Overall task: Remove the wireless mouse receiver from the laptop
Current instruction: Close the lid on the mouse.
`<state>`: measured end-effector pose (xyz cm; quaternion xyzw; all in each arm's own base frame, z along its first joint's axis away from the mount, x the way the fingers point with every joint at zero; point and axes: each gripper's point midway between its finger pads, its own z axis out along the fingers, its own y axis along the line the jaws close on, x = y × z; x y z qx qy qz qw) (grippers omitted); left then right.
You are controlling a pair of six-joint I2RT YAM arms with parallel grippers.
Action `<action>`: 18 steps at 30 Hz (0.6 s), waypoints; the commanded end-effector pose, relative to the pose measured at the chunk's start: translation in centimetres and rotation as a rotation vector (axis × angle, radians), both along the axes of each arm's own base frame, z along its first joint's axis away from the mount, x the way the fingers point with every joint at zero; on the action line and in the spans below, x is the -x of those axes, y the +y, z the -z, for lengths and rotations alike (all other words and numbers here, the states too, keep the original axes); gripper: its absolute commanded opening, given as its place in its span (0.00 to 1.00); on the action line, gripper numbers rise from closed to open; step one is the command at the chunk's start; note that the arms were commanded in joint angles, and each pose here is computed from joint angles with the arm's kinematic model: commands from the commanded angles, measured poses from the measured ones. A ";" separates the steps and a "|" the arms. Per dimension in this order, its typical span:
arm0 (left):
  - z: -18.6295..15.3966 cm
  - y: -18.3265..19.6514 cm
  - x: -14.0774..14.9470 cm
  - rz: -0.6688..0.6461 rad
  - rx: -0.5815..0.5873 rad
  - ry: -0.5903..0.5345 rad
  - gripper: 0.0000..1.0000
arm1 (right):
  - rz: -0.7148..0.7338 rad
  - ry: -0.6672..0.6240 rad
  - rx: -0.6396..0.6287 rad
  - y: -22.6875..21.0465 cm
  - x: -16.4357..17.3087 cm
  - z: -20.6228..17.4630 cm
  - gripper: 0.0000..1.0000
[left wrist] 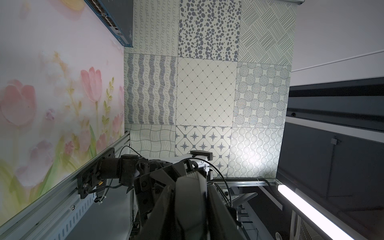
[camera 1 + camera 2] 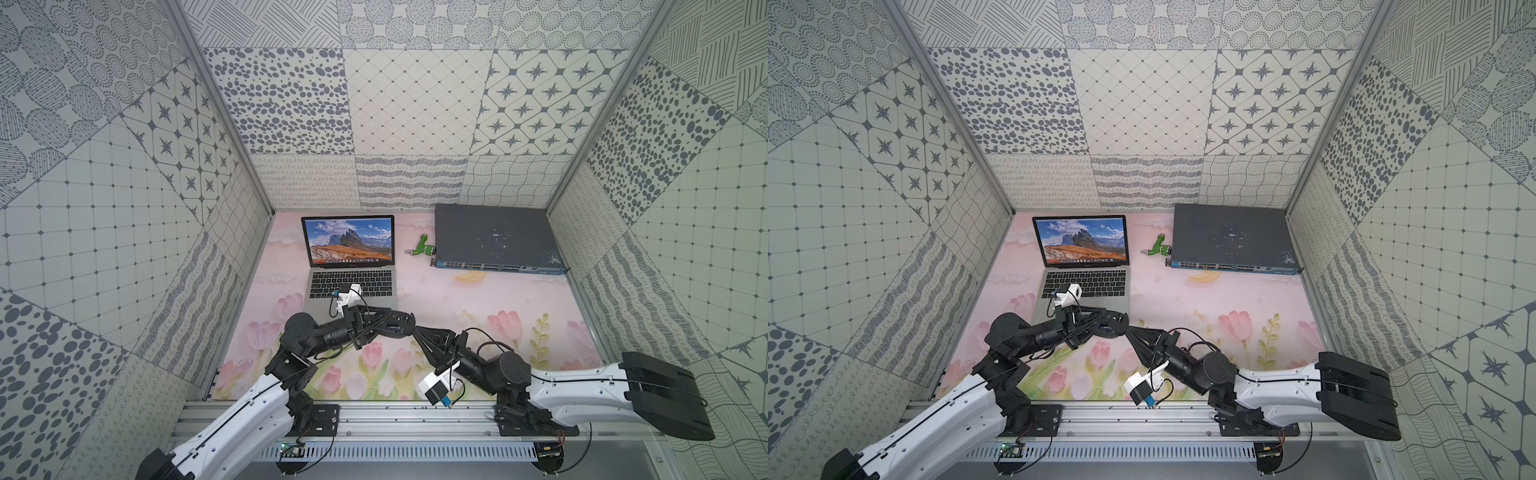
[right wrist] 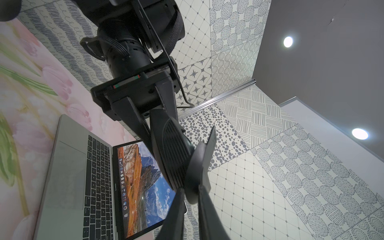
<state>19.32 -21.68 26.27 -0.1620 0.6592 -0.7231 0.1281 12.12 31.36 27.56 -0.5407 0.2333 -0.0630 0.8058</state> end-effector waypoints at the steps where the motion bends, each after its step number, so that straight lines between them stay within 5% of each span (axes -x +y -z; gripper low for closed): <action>1: -1.7 0.1 0.7 0.019 0.038 -0.092 0.14 | -0.019 0.010 -0.069 -0.4 0.1 -2.2 0.17; 18: -1.4 0.0 0.8 0.025 0.033 -0.095 0.14 | -0.038 0.045 -0.037 0.1 0.0 -2.0 0.15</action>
